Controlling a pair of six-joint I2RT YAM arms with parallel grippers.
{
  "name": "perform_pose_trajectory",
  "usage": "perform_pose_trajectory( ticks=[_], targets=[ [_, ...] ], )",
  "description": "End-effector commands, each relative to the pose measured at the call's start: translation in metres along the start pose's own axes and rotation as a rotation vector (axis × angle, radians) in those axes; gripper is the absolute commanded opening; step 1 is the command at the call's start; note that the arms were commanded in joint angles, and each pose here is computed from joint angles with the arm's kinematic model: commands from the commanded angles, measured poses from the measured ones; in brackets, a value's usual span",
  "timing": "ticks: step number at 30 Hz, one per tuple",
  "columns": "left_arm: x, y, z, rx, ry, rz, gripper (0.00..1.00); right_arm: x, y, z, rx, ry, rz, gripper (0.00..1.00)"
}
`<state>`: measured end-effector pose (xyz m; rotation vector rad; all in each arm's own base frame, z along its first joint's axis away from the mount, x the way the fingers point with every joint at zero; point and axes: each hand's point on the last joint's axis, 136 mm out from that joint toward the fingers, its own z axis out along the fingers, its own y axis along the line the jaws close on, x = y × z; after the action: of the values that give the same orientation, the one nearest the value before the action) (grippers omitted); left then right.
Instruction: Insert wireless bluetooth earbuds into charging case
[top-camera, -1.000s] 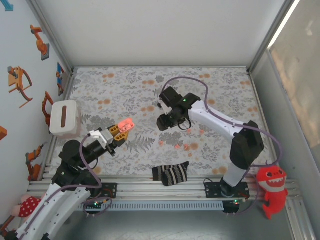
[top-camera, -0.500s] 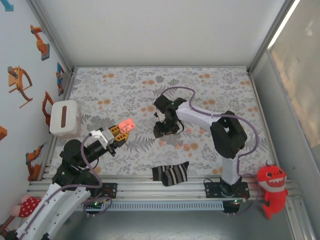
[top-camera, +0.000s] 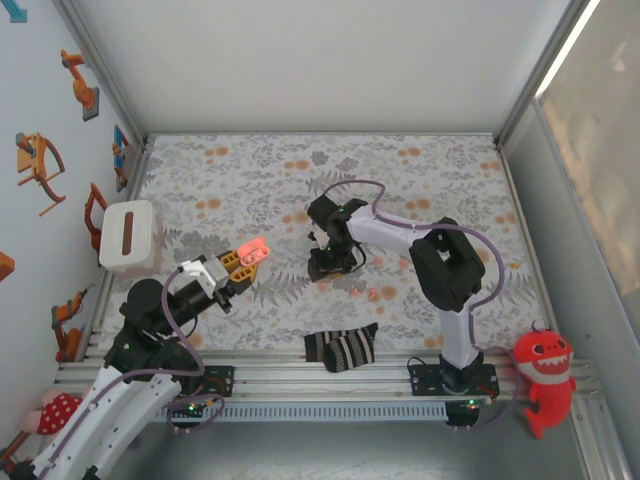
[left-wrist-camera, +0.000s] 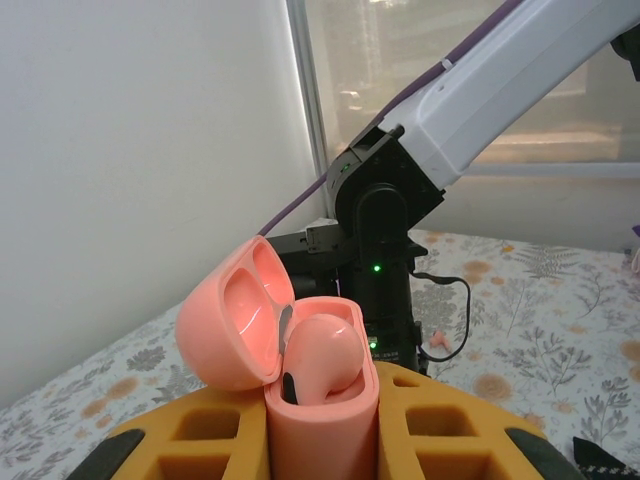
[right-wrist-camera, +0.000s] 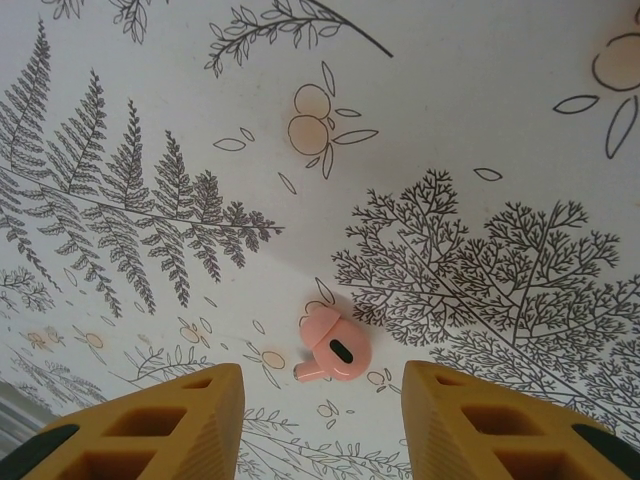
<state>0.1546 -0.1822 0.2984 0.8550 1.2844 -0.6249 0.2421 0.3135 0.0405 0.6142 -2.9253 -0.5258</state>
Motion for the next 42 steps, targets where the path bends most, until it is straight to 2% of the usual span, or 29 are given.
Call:
perform_pose_trajectory(
  ticks=[1, 10, 42],
  targets=[
    [-0.016, -0.001, -0.002, 0.007, -0.047, 0.025, 0.0, 0.009, -0.006, 0.008, 0.008, 0.053, 0.031, 0.43],
    [-0.016, 0.0, -0.002, 0.005, -0.045, 0.024, 0.0, 0.01, -0.003, 0.014, -0.011, 0.084, 0.038, 0.37],
    [-0.016, -0.001, -0.003, 0.006, -0.043, 0.021, 0.0, 0.008, -0.003, 0.032, 0.003, 0.127, 0.034, 0.3]
  ],
)
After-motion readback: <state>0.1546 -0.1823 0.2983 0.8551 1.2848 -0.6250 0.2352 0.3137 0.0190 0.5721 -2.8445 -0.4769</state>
